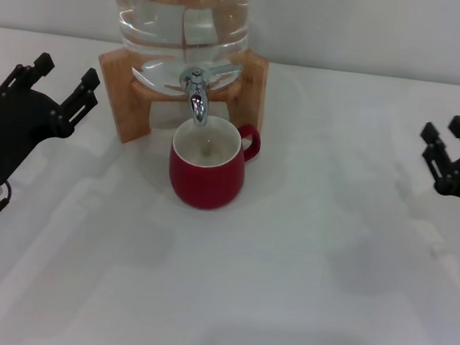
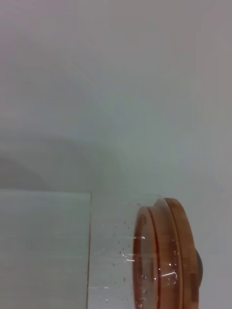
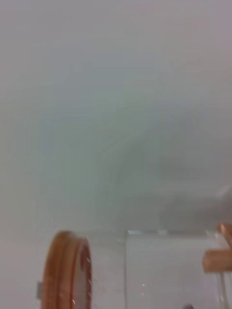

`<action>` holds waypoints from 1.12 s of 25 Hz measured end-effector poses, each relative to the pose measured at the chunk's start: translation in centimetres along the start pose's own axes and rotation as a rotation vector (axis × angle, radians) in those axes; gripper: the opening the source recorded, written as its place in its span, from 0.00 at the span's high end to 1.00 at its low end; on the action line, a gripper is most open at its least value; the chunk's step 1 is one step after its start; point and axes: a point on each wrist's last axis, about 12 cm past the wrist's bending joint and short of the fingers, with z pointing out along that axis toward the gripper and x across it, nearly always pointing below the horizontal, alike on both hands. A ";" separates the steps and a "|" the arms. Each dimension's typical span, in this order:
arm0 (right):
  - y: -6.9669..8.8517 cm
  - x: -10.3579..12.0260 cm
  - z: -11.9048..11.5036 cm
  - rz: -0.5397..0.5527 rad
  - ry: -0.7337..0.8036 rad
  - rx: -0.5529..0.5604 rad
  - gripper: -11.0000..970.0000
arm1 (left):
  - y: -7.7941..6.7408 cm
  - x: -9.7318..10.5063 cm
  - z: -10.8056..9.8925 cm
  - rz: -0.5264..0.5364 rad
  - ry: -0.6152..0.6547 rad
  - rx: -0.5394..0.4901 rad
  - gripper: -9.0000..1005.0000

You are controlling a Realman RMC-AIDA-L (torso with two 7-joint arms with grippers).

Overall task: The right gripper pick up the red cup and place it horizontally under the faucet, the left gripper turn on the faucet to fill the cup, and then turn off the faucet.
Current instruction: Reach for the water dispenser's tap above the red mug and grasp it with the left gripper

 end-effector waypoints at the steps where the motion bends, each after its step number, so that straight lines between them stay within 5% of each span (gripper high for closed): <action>1: -0.2 0.0 -0.2 0.002 -0.006 0.010 0.57 | 0.0 0.0 0.0 0.000 -0.001 0.000 0.24; 28: -1.1 0.7 -0.9 0.010 0.045 0.056 0.56 | -1.7 -0.3 0.4 -0.050 -0.011 0.133 0.25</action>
